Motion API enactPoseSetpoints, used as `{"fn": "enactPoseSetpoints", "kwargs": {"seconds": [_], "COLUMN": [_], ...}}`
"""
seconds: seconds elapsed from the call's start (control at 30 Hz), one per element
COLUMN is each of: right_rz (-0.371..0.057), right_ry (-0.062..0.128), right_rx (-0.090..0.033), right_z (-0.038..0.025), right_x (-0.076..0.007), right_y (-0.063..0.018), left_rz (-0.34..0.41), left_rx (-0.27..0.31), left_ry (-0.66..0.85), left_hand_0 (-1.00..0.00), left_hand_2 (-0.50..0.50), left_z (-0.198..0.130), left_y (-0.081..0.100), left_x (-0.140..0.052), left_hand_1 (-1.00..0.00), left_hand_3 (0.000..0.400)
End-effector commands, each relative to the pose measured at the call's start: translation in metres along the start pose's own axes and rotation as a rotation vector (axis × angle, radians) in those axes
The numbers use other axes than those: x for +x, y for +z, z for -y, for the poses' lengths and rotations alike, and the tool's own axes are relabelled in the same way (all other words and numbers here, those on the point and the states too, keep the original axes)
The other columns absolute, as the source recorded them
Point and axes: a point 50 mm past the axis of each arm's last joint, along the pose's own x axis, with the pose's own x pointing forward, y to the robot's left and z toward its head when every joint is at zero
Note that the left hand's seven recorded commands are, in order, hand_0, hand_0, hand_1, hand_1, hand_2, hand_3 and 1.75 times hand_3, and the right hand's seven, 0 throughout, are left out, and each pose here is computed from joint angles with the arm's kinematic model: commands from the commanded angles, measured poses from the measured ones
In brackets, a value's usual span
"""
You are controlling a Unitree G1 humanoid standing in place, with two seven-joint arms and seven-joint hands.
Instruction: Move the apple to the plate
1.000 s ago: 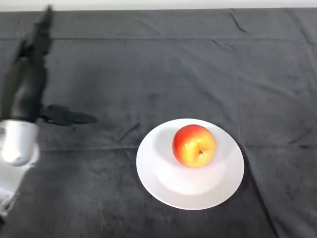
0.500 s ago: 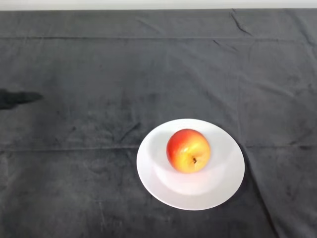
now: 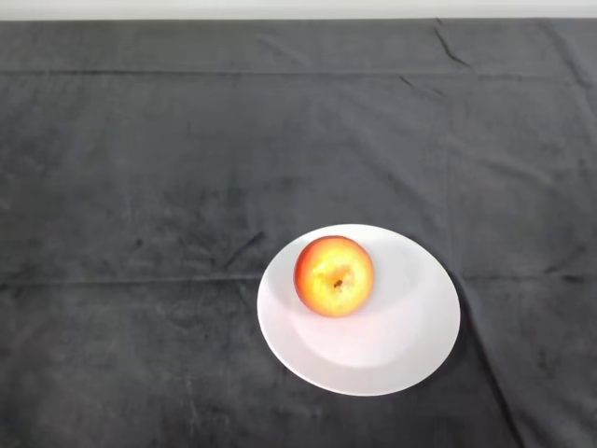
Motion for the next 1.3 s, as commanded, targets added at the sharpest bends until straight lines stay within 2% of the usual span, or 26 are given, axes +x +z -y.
{"fn": "enactPoseSetpoints", "kwargs": {"seconds": [0.03,0.53,0.87,1.3], "right_rz": [0.042,0.042,0.042,0.041], "right_ry": [0.057,0.058,0.058,0.058], "right_rx": [0.000,0.002,0.003,0.004], "right_z": [-0.0187,-0.0188,-0.0188,-0.0188], "right_x": [0.0054,0.0054,0.0054,0.0055], "right_y": [0.0129,0.0130,0.0131,0.0132], "left_rz": [0.020,-0.027,-0.055,-0.070], "left_rx": [0.043,0.018,0.013,0.013], "left_ry": [0.070,0.247,0.300,0.324], "left_hand_0": [0.00,0.00,0.00,0.00], "left_hand_2": [0.00,0.00,0.00,0.00], "left_z": [-0.024,-0.053,-0.066,-0.067], "left_y": [-0.003,-0.016,-0.026,-0.030], "left_x": [0.010,0.013,0.013,0.013], "left_hand_1": [0.00,0.00,0.00,0.00], "left_hand_3": [0.000,0.000,0.000,0.000]}}
